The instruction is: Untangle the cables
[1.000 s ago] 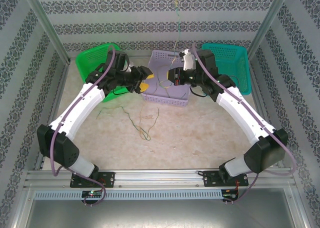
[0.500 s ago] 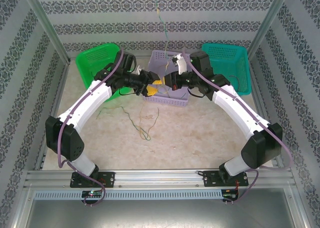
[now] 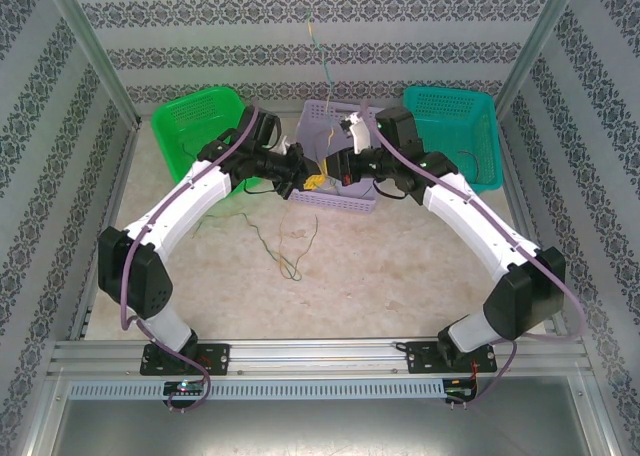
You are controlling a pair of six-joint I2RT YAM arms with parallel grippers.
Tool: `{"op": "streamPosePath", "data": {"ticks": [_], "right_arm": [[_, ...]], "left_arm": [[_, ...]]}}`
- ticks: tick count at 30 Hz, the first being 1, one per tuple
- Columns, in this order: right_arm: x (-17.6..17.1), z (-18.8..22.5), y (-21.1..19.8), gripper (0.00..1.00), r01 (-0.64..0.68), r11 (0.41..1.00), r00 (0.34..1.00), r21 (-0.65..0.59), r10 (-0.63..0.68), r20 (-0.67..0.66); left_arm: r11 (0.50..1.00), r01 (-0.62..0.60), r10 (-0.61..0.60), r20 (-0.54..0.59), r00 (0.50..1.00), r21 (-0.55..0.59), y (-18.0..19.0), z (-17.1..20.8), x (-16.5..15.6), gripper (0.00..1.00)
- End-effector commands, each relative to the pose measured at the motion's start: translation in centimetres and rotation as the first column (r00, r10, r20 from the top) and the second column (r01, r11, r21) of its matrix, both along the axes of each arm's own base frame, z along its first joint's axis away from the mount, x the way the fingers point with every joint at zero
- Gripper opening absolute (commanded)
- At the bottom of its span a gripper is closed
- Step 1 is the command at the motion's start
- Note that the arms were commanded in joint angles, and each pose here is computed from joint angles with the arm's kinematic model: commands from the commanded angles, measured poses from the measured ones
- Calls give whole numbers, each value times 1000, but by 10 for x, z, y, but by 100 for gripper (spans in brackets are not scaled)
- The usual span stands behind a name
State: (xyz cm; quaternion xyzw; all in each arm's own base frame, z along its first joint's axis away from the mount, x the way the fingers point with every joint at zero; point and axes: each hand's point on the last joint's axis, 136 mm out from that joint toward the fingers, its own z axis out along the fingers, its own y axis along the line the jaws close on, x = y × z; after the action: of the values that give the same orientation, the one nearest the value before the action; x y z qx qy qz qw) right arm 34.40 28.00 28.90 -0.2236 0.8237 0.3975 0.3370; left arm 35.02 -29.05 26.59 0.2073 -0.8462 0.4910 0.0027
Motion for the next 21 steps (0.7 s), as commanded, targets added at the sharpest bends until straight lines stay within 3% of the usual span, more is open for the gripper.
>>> {"op": "streamPosePath", "data": {"ticks": [1,6,9,12,17,20,21], "right_arm": [[-19,0,-3,0,-1,1000,1000,-2,1,-31],[-46,-33,1,0,8,1000,974,2,-7,-228],[-60,-54,2,0,42,999,940,-15,-44,-338],[-55,-66,-14,0,163,986,910,-26,-160,-383],[-35,-70,-26,0,232,966,881,-115,-259,-396],[-19,-72,-33,0,250,956,870,-156,-292,-398],[-13,-72,-38,0,254,953,869,-165,-300,-394]], "left_arm": [[983,-162,151,127,980,88,28,4,23,0],[919,-392,369,254,894,48,63,18,36,0],[846,-532,507,246,826,45,89,5,30,0],[771,-637,622,199,757,12,110,-7,19,0],[795,-604,604,17,797,53,92,-41,3,0],[788,-611,614,-21,789,82,90,-46,-3,9],[782,-616,619,-10,785,95,93,-42,-4,17]]}}
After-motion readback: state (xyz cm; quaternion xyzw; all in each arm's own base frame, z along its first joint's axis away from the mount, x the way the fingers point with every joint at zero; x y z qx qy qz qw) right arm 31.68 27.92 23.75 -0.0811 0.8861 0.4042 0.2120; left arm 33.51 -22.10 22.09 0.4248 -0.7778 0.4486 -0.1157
